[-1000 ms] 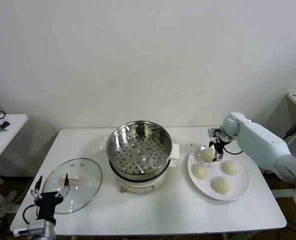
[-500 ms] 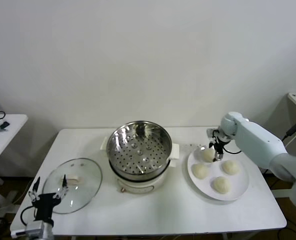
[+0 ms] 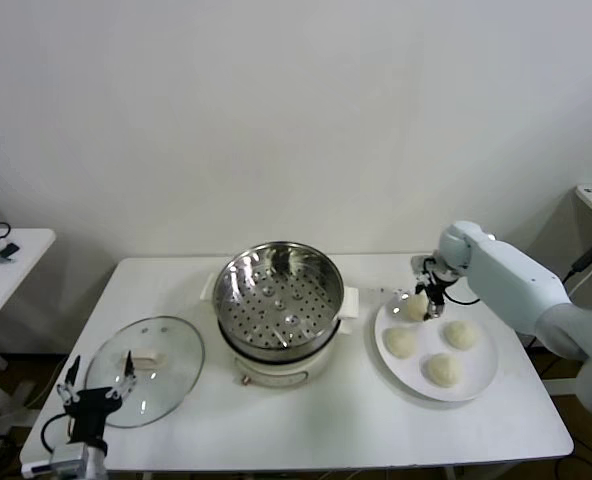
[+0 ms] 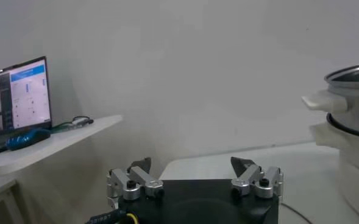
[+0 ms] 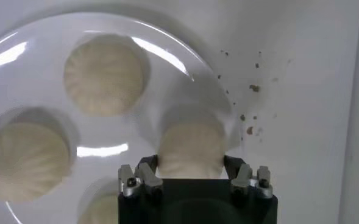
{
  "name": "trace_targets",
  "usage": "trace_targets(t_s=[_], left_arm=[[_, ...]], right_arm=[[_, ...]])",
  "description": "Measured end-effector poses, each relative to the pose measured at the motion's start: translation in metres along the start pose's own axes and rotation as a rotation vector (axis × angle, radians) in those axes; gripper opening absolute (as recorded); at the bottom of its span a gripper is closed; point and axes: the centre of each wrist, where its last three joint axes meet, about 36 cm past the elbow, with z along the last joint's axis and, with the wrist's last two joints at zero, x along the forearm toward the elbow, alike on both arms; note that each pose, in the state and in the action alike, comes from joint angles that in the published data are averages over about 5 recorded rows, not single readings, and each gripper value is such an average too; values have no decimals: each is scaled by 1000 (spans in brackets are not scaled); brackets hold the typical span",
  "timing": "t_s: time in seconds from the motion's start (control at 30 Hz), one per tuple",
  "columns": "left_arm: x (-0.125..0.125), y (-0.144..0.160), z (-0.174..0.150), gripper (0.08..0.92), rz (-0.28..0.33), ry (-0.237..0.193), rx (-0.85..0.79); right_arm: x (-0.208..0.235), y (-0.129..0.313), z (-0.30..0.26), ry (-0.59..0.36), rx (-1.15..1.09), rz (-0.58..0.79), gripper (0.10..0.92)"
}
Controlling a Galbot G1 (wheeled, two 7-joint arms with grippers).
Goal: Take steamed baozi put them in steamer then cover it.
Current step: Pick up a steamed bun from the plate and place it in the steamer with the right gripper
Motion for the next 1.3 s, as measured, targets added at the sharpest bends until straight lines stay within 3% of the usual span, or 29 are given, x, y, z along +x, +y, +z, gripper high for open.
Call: trace_targets(t_s=[0.47, 0.8, 1.03, 1.3], left_arm=[[5, 2, 1, 823, 1, 7, 3], [9, 0, 1, 823, 6, 15, 5], [12, -2, -1, 823, 7, 16, 7], [14, -9, -4, 823, 13, 17, 14]], right_arm=[[112, -52, -57, -74, 274, 85, 712], [200, -80, -154, -92, 607, 150, 715], [223, -77, -241, -88, 884, 161, 720], [214, -63, -316, -43, 1146, 162, 720]])
